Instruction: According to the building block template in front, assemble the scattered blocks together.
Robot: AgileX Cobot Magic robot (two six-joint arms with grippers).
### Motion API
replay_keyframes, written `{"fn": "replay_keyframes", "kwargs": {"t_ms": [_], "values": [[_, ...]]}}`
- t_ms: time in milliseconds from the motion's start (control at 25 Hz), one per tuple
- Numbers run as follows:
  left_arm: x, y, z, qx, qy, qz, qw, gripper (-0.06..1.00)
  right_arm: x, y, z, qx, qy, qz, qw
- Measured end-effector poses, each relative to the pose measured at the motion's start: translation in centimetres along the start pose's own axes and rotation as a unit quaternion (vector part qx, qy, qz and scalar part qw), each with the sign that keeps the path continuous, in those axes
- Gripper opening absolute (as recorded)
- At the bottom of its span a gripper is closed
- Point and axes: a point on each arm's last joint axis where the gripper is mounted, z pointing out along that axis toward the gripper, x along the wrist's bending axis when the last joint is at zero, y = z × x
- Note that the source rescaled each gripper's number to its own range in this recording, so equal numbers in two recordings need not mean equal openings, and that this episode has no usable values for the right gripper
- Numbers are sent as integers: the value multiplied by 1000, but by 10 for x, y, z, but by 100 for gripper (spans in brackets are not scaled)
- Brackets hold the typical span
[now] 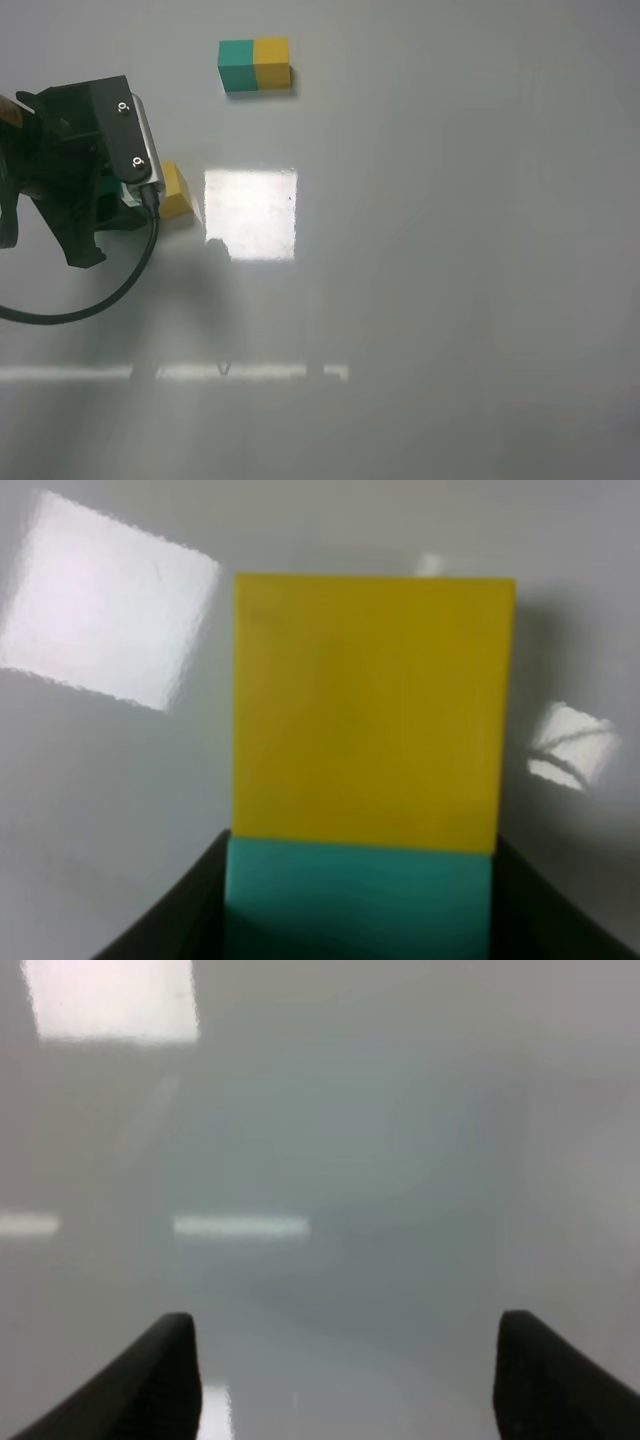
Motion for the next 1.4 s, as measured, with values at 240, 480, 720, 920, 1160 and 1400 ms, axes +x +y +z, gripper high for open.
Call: {"fn": "replay_keyframes", "kwargs": {"t_ms": [240,480,720,920,1160,1400], "values": [[0,0,0,0,-1,1,1000,3,0,0,0,0,0,0,1000],[-1,0,0,1,-3,1,1000,3,0,0,0,0,0,0,1000],[-3,-2,2,13,-16,0,1000,71,0,0,0,0,0,0,1000],[-5,-1,-6,4,-27,-17,999,94,0,0,0,0,0,0,1000],[-8,9,-30,-35,-19,-20,999,96,0,0,0,0,0,0,1000],[-6,10,-27,-36,-8,-12,999,96,0,0,0,0,0,0,1000]]}}
